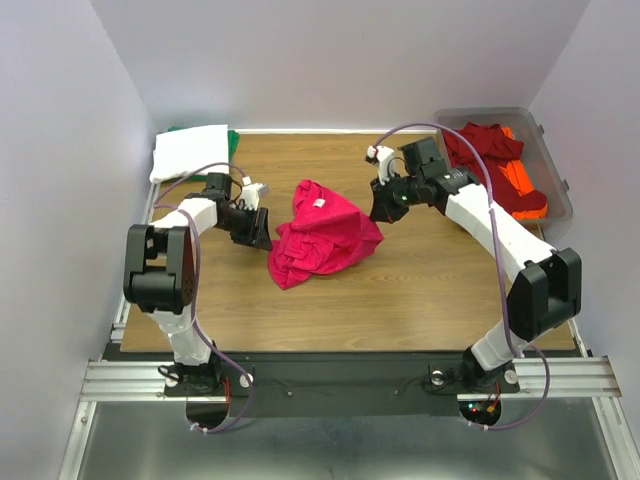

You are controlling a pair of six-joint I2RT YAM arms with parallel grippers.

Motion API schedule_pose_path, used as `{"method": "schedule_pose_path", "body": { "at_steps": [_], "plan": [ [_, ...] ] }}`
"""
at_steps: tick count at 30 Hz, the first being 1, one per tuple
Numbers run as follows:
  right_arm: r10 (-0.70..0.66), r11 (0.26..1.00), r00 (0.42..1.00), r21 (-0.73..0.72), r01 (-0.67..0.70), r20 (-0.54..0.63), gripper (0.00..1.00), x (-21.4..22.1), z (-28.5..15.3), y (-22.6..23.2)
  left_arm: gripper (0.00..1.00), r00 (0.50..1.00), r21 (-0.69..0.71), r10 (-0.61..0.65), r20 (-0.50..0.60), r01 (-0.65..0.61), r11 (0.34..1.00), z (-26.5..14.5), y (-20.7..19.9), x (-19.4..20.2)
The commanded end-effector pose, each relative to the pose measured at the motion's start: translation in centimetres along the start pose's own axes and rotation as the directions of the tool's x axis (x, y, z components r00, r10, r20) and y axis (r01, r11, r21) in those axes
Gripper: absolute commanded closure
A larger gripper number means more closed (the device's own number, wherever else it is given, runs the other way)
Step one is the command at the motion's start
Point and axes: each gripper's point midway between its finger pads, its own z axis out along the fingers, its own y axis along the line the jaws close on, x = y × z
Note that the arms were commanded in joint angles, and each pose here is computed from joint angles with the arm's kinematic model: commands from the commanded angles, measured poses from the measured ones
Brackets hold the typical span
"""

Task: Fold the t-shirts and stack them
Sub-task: Flatten the tshirt out

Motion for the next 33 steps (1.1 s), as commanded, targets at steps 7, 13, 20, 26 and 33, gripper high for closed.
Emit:
{"method": "schedule_pose_path", "body": {
  "at_steps": [7,13,20,26,33],
  "plan": [
    [0.158,0.987,0.987,0.038,-0.159,0.040,0.99,0.2,-2.3,-2.3,0.50,0.995,0.025,-0.092,-0.044,0.094,0.995,3.3,0.8,-0.3],
    [0.207,0.977,0.978,0.043,-0.208,0.033,0.99,1.1,-2.4,-3.1,0.60,0.989,0.039,-0.126,-0.072,0.129,0.991,4.6,1.1,0.6],
    [0.364,0.927,0.925,0.056,-0.371,0.110,0.99,0.3,-4.7,-7.1,1.00,0.989,0.069,-0.129,-0.072,0.134,0.989,3.5,1.4,-0.4],
    [0.492,0.860,0.852,0.056,-0.508,0.181,0.99,0.2,-7.5,-9.9,1.00,0.978,0.000,-0.173,0.116,0.174,0.985,-4.6,5.0,-4.6],
    [0.618,0.778,0.777,0.046,-0.626,0.123,0.99,5.0,-7.0,-8.0,1.00,0.957,-0.016,-0.252,0.143,0.256,0.966,-9.5,6.1,-2.3]
  ]
}}
